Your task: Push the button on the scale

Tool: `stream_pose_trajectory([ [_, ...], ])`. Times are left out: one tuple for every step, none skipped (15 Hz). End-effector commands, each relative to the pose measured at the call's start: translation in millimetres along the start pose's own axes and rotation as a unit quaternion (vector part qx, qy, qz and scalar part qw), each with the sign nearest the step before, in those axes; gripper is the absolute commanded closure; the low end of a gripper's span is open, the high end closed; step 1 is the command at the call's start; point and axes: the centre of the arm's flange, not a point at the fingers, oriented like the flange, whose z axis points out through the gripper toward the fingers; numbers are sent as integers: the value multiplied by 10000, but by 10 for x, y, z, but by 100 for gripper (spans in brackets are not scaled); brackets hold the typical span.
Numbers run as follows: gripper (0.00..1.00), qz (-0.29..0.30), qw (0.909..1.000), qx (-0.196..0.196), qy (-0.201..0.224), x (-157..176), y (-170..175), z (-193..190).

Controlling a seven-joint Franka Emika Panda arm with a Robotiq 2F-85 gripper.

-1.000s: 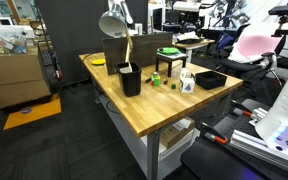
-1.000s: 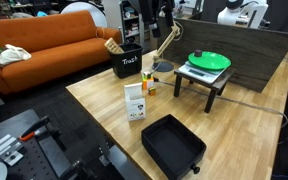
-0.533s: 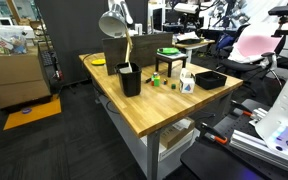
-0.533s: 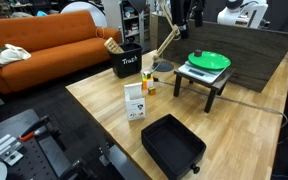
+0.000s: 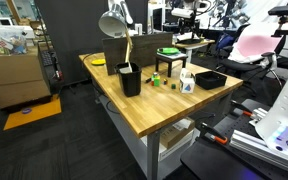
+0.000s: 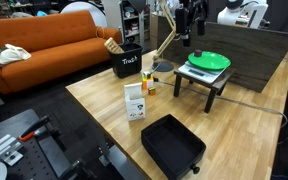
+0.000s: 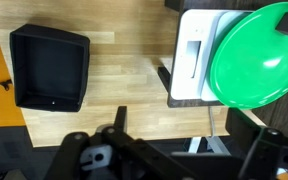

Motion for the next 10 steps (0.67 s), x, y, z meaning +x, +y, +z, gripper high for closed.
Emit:
stream_pose_trajectory([
  [0, 4, 10000, 1, 2, 5, 3, -3],
  [0, 5, 10000, 0, 2, 6, 4, -2],
  [0, 7, 10000, -3, 2, 8, 6, 0],
  [0, 62, 10000, -17, 17, 25, -4, 11],
  [0, 72, 10000, -16, 28, 48, -25, 30],
  [0, 83, 10000, -25, 47, 71, -39, 58],
  [0, 94, 9999, -47, 56, 104, -53, 95],
  [0, 110, 9999, -72, 69, 133, -64, 128],
  [0, 129, 9998, -95, 78, 173, -80, 177],
  [5, 135, 9998, -106, 58, 201, -95, 219],
])
